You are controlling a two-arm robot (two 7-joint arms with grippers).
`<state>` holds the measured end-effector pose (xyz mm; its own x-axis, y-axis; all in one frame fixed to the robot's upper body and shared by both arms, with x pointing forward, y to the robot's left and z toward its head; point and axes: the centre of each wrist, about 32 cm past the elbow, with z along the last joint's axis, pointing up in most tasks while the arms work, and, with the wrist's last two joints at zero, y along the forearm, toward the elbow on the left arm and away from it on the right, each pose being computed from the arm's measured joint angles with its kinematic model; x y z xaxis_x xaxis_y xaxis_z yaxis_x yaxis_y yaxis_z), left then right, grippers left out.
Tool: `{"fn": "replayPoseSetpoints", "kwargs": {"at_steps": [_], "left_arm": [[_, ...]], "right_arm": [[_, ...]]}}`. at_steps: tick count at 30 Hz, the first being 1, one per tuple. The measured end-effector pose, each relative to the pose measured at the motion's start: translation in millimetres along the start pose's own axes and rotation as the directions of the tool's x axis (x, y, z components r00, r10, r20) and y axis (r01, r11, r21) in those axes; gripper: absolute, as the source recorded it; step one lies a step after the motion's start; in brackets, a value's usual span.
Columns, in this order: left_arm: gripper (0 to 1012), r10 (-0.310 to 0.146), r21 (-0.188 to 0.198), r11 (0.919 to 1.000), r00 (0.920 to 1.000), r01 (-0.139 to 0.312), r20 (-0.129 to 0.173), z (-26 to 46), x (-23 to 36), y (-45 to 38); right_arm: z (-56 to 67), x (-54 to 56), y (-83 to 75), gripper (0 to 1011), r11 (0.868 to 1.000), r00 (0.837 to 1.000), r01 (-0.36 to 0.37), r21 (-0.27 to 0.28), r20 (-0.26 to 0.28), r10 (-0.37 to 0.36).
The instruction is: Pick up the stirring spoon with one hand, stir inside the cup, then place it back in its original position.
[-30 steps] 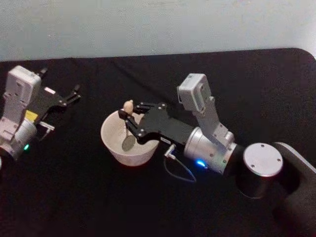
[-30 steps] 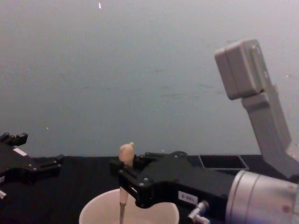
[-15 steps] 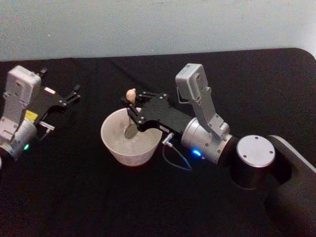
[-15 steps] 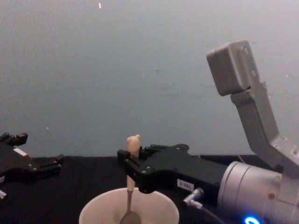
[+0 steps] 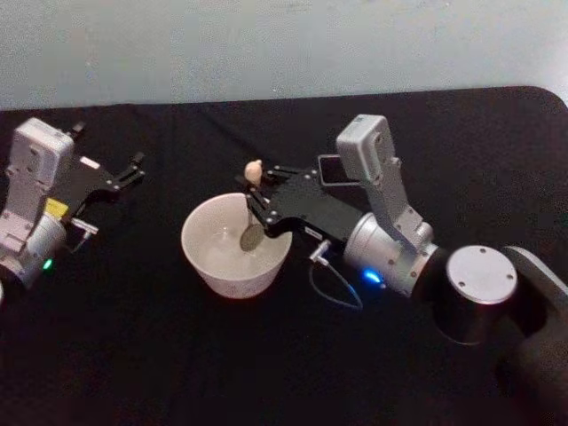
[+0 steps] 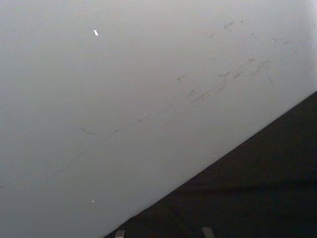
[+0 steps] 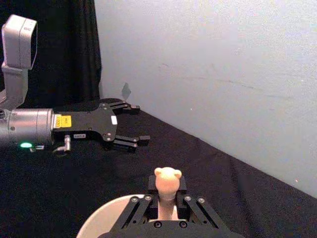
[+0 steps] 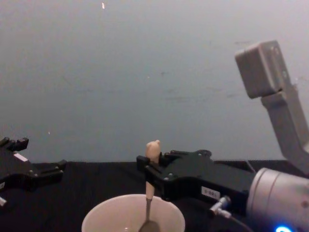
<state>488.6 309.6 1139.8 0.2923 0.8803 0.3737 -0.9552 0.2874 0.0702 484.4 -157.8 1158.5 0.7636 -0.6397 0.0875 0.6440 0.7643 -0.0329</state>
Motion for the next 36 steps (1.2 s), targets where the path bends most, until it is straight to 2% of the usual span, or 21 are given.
{"fn": "replayPoseSetpoints", "kwargs": {"at_steps": [11,20,27,36], "left_arm": [[1001,0.000,0.000,1.0000,1.0000,0.000,0.000,0.0,0.0,0.0],[1001,0.000,0.000,1.0000,1.0000,0.000,0.000,0.0,0.0,0.0],[1001,0.000,0.000,1.0000,1.0000,0.000,0.000,0.0,0.0,0.0],[1001,0.000,0.000,1.0000,1.0000,0.000,0.000,0.0,0.0,0.0]], "right_arm": [[3.2,-0.8,-19.4,190,1.000,1.000,-0.028,-0.001,-0.013,0.028],[7.9,-6.2,-26.8,190,0.997,0.997,-0.072,0.013,-0.024,0.073],[8.5,-13.2,-25.9,190,0.994,0.994,-0.106,0.013,-0.028,0.106],[5.5,-19.6,-13.3,190,0.994,0.994,-0.111,0.007,-0.023,0.111]]}}
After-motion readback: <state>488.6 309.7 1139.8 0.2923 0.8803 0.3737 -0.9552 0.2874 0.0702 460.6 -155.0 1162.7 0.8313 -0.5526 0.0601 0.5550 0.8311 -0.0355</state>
